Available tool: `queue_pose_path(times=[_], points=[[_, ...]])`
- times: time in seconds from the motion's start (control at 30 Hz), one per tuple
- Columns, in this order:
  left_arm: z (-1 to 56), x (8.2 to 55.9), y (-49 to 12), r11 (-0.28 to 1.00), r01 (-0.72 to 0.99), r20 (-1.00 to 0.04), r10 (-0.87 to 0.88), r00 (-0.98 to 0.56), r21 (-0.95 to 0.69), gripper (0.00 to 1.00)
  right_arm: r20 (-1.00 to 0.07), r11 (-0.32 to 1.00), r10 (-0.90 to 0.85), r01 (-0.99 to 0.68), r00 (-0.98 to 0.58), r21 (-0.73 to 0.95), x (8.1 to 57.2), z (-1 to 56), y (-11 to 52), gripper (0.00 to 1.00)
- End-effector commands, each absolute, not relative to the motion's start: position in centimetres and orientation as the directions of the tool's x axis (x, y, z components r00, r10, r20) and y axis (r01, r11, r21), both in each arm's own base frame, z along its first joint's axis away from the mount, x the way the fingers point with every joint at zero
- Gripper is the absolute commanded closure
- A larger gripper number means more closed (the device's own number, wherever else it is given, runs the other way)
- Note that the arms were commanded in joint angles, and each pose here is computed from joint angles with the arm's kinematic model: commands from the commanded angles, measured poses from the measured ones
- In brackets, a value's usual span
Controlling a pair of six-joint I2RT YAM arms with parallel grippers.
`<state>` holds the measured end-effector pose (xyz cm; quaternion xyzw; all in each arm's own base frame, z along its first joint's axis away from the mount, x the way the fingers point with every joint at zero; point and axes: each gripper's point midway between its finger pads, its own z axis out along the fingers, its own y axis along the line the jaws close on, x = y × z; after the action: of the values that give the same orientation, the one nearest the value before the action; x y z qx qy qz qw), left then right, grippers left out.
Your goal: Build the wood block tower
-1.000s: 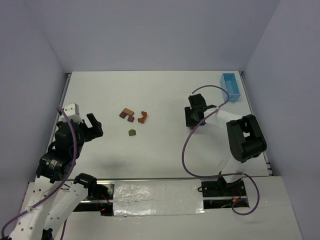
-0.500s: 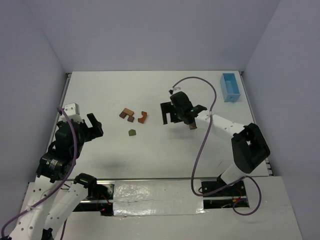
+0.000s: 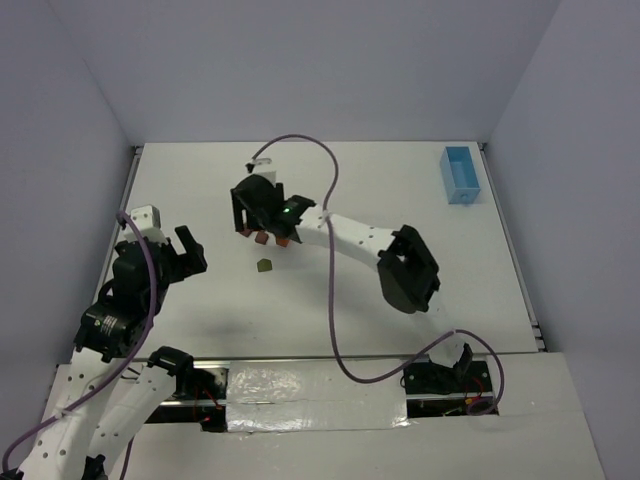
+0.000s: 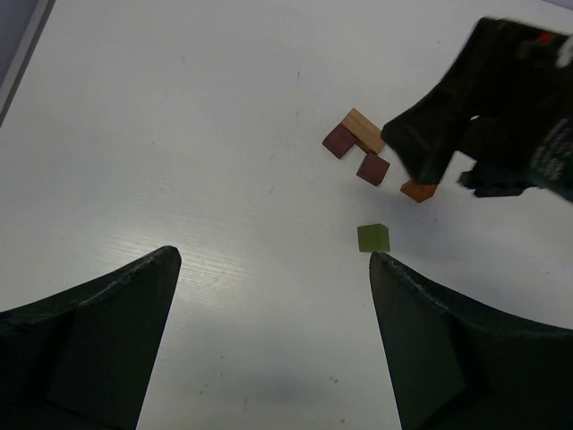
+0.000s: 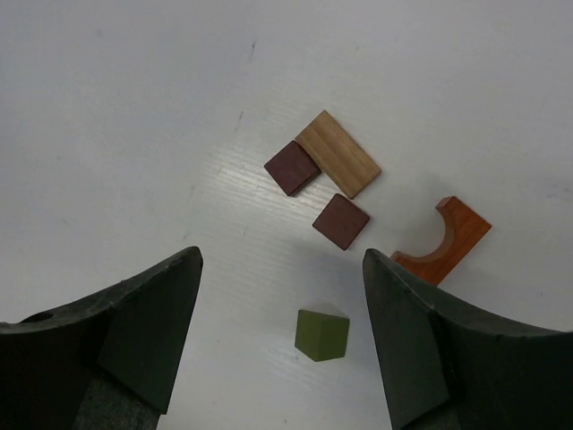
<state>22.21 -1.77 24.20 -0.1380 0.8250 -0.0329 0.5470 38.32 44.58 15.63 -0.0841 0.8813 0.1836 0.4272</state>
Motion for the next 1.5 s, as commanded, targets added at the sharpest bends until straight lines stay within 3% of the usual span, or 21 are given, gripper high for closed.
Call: queue_pose_path(times=[0.0,0.13,0.47,0.6,1.13,1.47], points=[[25.5,22.4,-1.7,0.961,-0.179,-0.913,-0.260,-0.316,-0.212,0.01,-0.811,0.982,0.028,-0.137,-0.584,0.133,38.9,15.0,43.6,0.20],[25.9,22.1,-1.6,0.959,-0.176,-0.917,-0.265,-0.298,-0.220,0.00,-0.806,0.992,-0.004,-0.103,-0.593,0.071,39.8,11.7,44.6,0.28],[26.4,21.9,-2.0,0.961,-0.139,-0.922,-0.268,-0.280,-0.237,0.01,-0.774,0.995,-0.014,-0.082,-0.633,0.049,40.8,7.3,45.1,0.34],[26.7,21.8,-2.1,0.961,-0.129,-0.924,-0.270,-0.270,-0.243,0.01,-0.761,0.994,-0.019,-0.094,-0.648,0.055,40.7,6.4,45.4,0.38],[26.8,21.6,-2.3,0.962,-0.115,-0.926,-0.271,-0.265,-0.248,0.00,-0.720,0.995,0.002,-0.069,-0.693,0.070,39.9,3.3,45.6,0.39],[26.8,21.6,-2.3,0.962,-0.117,-0.926,-0.270,-0.264,-0.247,0.00,-0.715,0.994,-0.022,-0.092,-0.699,0.059,39.5,2.9,45.6,0.48]])
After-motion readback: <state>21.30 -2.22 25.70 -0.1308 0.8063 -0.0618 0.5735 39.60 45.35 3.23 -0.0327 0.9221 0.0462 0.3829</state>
